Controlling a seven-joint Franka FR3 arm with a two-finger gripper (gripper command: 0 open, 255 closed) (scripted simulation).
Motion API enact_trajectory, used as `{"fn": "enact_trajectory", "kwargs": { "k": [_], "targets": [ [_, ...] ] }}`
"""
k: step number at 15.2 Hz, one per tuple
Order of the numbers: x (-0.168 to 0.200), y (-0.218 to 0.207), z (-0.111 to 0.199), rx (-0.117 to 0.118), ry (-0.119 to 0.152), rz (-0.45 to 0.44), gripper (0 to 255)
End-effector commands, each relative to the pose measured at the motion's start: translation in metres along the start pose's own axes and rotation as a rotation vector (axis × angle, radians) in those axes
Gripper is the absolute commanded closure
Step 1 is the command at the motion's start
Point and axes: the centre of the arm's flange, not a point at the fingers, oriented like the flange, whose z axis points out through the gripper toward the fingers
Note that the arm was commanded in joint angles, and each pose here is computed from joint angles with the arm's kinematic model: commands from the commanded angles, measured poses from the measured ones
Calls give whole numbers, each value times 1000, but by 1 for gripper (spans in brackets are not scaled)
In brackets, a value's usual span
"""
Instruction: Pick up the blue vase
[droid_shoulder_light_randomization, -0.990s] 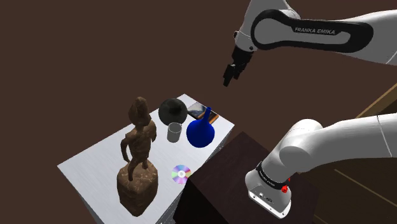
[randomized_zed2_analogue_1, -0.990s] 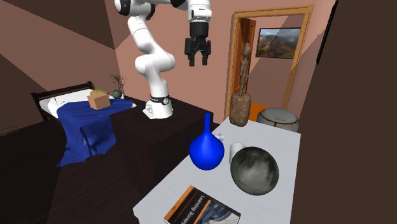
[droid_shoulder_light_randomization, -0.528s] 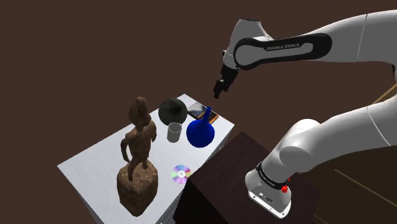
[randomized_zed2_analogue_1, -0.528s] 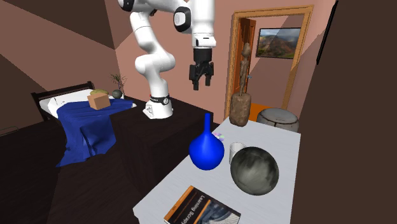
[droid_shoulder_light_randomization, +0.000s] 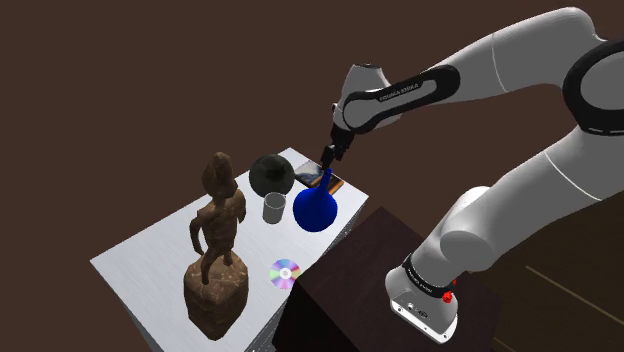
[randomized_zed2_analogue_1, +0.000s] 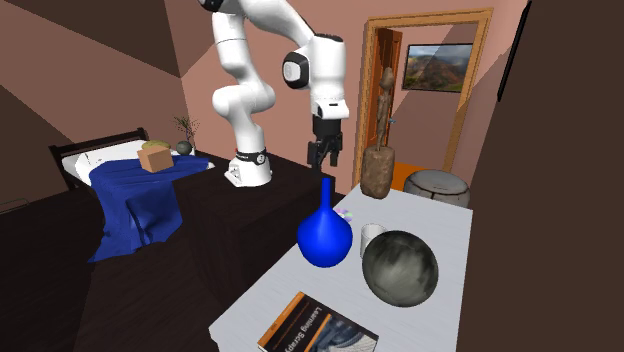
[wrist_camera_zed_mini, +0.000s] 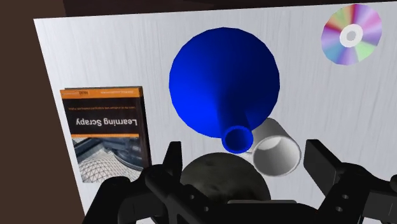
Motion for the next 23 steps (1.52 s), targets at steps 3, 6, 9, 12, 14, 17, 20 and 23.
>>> {"fn": "enact_trajectory", "kwargs": {
  "k": [3,6,9,12,14,17,20,23],
  "targets": [
    [1,1,25,3,0,-2,0],
    [1,1,40,3,0,-2,0],
    [1,1,49,3,0,-2,0],
    [1,0,48,3,0,-2,255],
    [1,0,48,3,0,-2,255],
    [1,0,48,3,0,-2,255],
    [1,1,43,3,0,-2,255],
    [1,1,28,3,0,-2,255]
  ]
}}
